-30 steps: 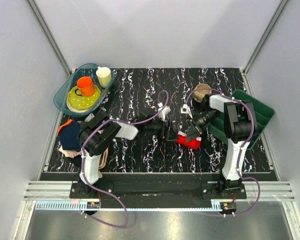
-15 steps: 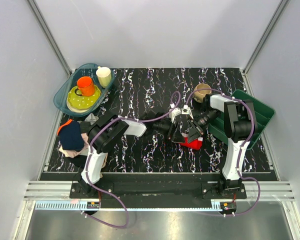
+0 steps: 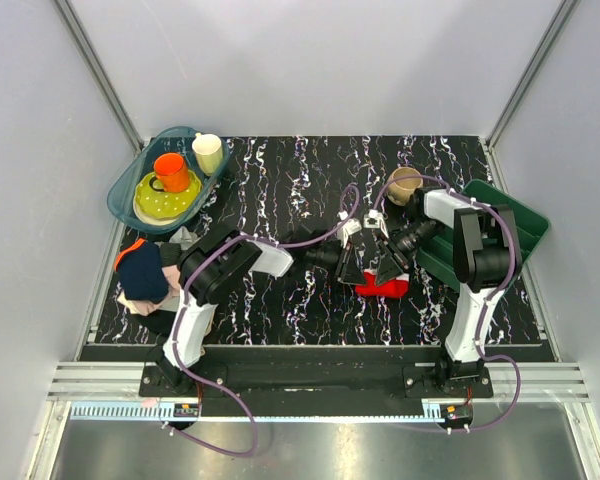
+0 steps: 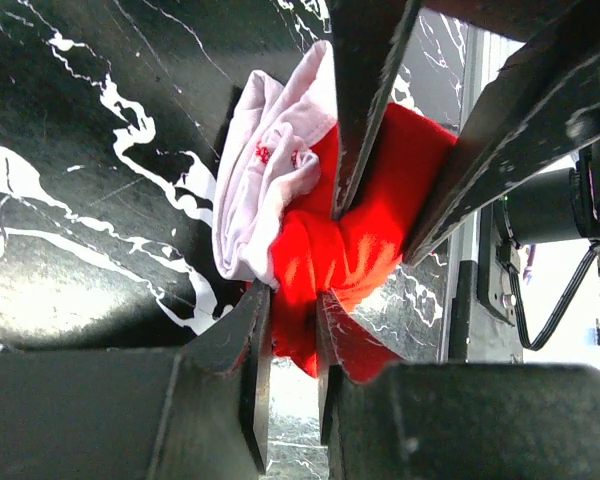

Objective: Roll the underwear
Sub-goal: Roll the underwear to the center of the board.

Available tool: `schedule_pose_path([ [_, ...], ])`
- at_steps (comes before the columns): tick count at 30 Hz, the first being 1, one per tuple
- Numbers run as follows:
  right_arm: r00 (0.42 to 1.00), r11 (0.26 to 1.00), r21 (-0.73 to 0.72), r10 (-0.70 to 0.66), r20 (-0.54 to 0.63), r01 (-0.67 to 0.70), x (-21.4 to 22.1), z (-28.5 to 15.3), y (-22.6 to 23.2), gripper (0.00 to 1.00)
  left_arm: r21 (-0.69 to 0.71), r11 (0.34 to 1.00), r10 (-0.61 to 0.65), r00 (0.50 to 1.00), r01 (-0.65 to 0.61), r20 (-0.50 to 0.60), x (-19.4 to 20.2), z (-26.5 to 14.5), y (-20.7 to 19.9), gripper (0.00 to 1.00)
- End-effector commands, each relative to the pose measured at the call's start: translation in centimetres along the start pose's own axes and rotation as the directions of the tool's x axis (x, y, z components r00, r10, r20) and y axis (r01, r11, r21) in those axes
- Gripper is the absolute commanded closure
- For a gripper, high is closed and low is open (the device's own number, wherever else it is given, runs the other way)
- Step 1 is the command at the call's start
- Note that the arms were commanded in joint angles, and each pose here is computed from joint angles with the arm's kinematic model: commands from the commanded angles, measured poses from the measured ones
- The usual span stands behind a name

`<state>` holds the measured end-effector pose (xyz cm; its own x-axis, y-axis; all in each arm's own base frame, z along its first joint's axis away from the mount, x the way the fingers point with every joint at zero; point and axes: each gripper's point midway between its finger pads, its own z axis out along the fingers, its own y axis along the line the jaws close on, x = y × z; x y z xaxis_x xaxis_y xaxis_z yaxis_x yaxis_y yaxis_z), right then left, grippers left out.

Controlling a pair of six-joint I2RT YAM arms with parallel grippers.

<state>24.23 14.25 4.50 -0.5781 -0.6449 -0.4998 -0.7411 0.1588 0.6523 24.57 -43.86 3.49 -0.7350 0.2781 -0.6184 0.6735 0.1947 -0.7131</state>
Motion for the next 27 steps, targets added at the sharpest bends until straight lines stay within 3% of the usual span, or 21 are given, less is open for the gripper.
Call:
schedule_pose_path([
  [1, 0.996, 0.991, 0.095, -0.095, 0.0, 0.094, -1.4, -1.5, 0.8, 0.62, -0.053, 0.999, 0.007, 1.0, -0.005, 0.028, 0.4, -0.5, -0.6, 0.78],
  [5, 0.996, 0.989, 0.115, -0.084, -0.032, 0.087, -0.5, -1.5, 0.8, 0.71, -0.09, 0.994, 0.067, 0.993, -0.059, 0.095, -0.6, -2.2, -1.8, 0.49],
  [8, 0.996, 0.991, 0.113, -0.069, -0.059, 0.076, 0.7, -1.1, 0.8, 0.72, -0.139, 0.983, 0.139, 0.981, -0.12, 0.139, -1.4, -4.0, -2.9, 0.37],
  [15, 0.989, 0.988, 0.134, -0.064, -0.135, 0.082, 3.4, -0.8, 1.2, 0.74, -0.235, 0.918, 0.356, 0.924, -0.319, 0.14, -1.6, -7.2, -4.4, 0.25],
  [16, 0.988, 0.986, 0.142, -0.068, -0.14, 0.088, 3.6, -0.8, 1.1, 0.73, -0.24, 0.905, 0.388, 0.913, -0.352, 0.123, -1.4, -7.1, -4.7, 0.07],
  [17, 0.987, 0.986, 0.141, -0.063, -0.145, 0.083, 4.0, -0.6, 1.3, 0.73, -0.242, 0.889, 0.423, 0.898, -0.388, 0.117, -1.6, -7.1, -5.3, 0.01],
  [20, 0.987, 0.987, 0.144, -0.044, -0.156, 0.066, 4.8, -0.3, 1.4, 0.73, -0.221, 0.826, 0.54, 0.84, -0.518, 0.052, -1.2, -6.1, -6.6, 0.01],
  [23, 0.986, 0.988, 0.149, -0.014, -0.163, 0.038, 5.3, -0.1, 1.2, 0.73, -0.219, 0.714, 0.673, 0.738, -0.665, -0.05, -0.8, -4.5, -7.1, 0.01],
  [24, 0.986, 0.988, 0.153, -0.011, -0.169, 0.037, 5.4, -0.1, 1.1, 0.73, -0.236, 0.7, 0.67, 0.734, -0.675, -0.111, 0.1, -4.2, -6.1, 0.01],
  [27, 0.984, 0.987, 0.161, 0.006, -0.176, 0.023, 5.7, 0.0, 0.9, 0.73, -0.245, 0.599, 0.738, 0.644, -0.762, -0.2, 0.4, -2.9, -6.2, 0.01],
])
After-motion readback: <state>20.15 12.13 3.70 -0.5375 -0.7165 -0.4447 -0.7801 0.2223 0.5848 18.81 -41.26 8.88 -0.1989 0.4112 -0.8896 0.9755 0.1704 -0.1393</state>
